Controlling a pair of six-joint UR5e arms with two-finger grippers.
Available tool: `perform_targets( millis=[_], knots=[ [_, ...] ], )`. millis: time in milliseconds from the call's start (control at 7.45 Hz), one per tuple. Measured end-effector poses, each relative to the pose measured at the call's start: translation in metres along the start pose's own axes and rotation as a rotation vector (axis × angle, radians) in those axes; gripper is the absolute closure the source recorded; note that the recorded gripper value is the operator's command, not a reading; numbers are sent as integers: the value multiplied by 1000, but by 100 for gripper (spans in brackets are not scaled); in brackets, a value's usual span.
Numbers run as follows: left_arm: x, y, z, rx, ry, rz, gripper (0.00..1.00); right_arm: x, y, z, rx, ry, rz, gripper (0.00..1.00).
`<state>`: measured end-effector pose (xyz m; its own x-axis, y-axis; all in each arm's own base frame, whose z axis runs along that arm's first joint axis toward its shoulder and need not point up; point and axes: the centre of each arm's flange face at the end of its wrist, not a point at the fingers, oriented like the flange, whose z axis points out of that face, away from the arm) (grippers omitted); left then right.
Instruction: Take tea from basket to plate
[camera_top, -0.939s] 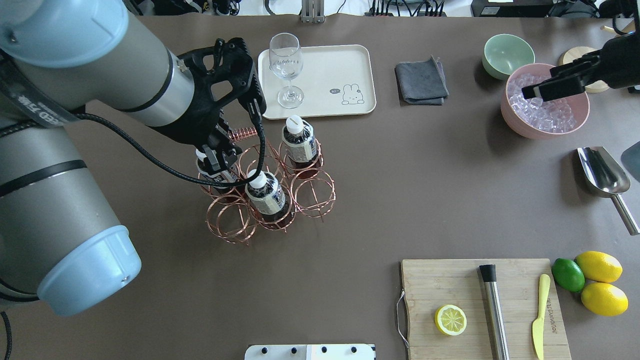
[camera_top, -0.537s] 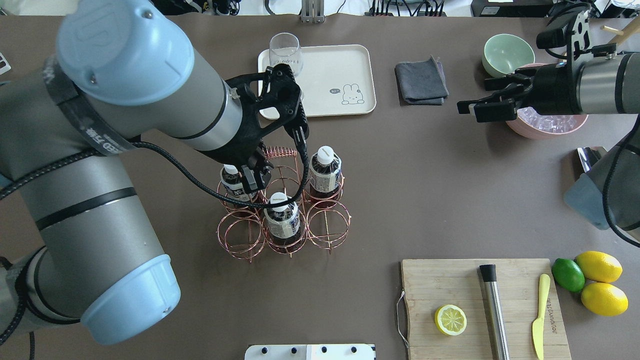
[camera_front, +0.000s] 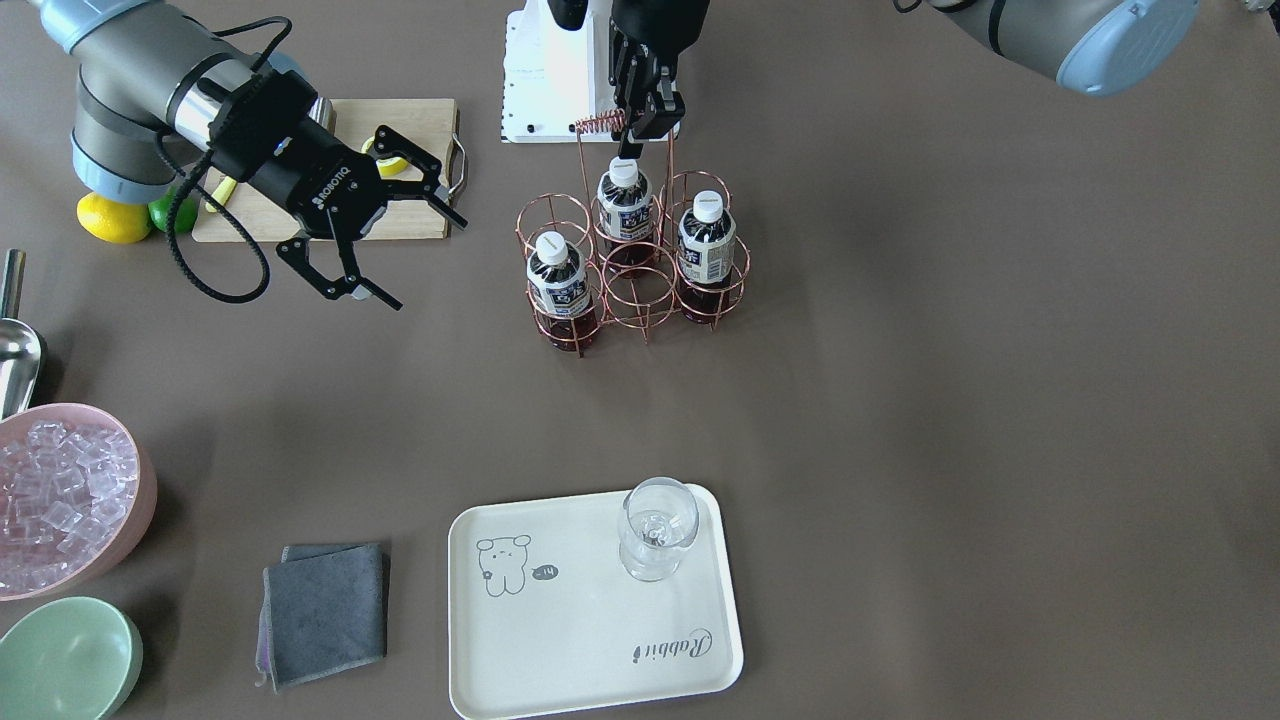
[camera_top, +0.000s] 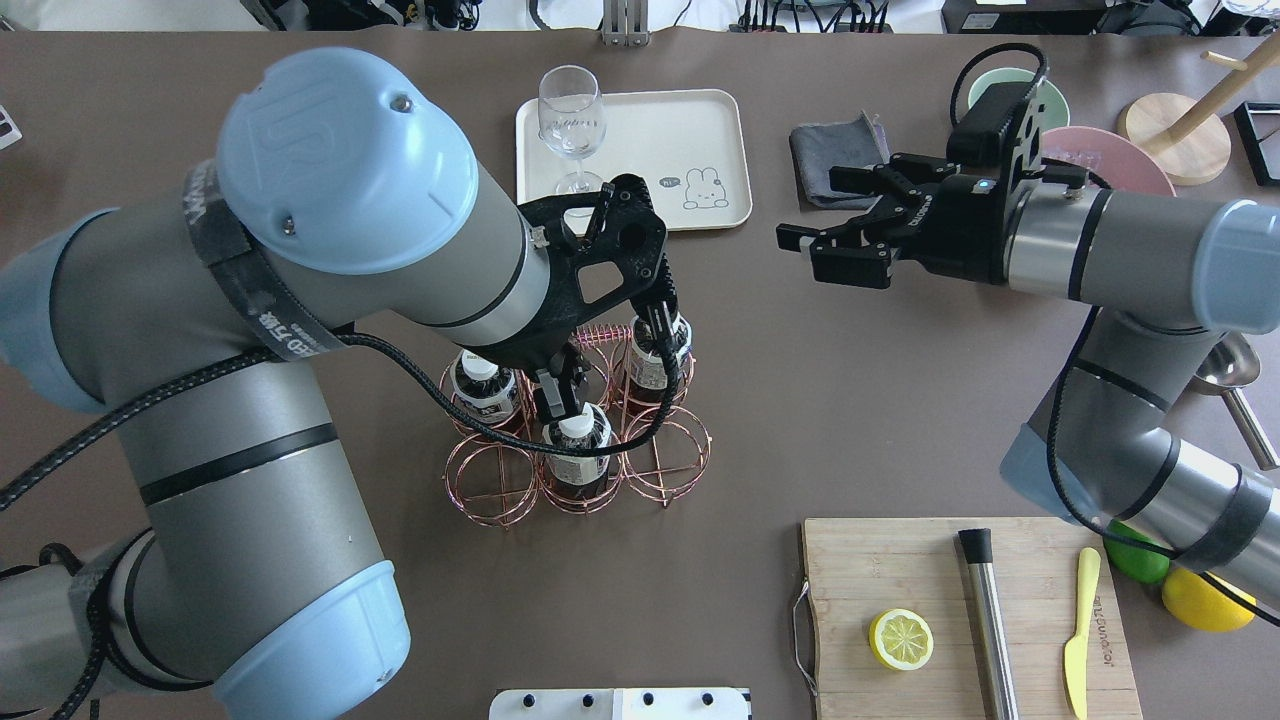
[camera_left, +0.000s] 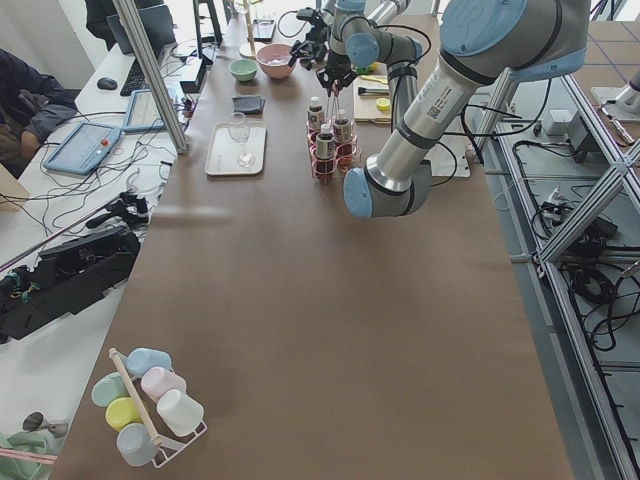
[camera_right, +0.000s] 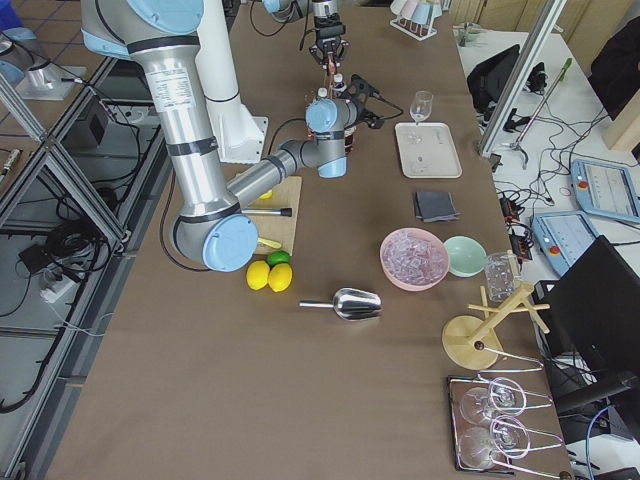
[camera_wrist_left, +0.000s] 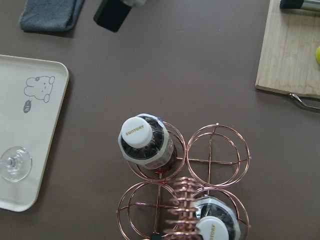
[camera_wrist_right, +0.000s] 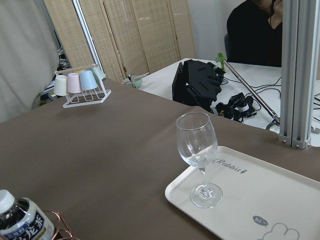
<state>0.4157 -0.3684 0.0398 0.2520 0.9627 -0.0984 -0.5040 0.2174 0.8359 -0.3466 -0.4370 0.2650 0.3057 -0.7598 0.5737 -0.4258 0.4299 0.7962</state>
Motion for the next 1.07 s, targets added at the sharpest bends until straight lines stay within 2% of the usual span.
perform_targets(
  millis=[268, 537, 1073],
  knots=[
    [1, 9, -4, 5, -1, -2, 100, -28, 0, 24, 8, -2, -16, 0],
    [3, 22, -8, 6, -2, -2, 100, -61, 15, 44, 23, 6, -9, 0],
    [3, 30, -7, 1, -1, -4, 100, -102, 42, 61, 13, 13, -13, 0]
  ],
)
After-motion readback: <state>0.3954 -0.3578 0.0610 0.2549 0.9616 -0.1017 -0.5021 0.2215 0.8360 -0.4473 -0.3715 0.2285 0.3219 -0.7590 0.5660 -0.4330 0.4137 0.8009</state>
